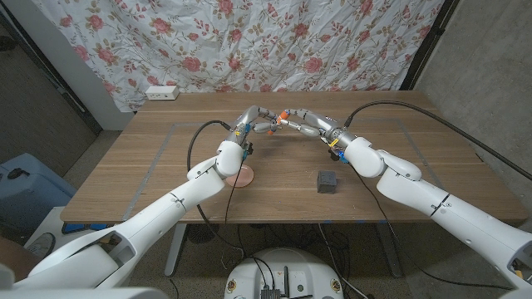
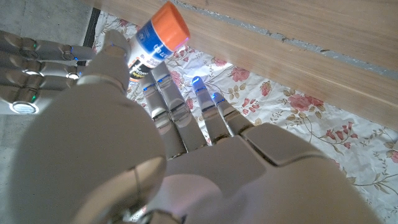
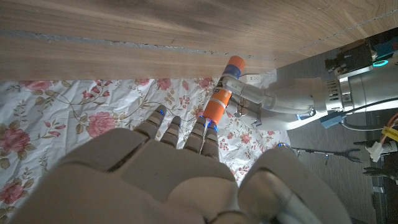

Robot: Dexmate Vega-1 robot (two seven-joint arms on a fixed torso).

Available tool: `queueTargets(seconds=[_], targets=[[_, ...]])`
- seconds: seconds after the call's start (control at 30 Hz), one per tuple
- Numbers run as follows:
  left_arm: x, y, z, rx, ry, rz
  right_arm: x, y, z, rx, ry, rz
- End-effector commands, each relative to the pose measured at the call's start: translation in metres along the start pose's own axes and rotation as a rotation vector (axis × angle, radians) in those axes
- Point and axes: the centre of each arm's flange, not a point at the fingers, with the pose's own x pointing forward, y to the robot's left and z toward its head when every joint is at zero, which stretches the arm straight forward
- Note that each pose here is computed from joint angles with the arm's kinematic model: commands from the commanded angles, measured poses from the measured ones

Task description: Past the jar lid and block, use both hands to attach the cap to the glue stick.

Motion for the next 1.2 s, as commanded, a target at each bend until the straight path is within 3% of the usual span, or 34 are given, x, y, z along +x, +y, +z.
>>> queueTargets(seconds=[0.03,0.97,1.2], targets=[[0.002,0.001,0.002,0.013,-0.001,0.020,0.000,0.002,-0.001,-0.017,0.009,0.015],[0.008,0.002,0.000,0.027,-0.010,0.025,0.010,0.006,0.001,-0.051,0.001,0.060],[0.011,0.002,0.000,0.029,-0.018,0.007,0.010,0.002,-0.002,-0.026,0.005,0.032]])
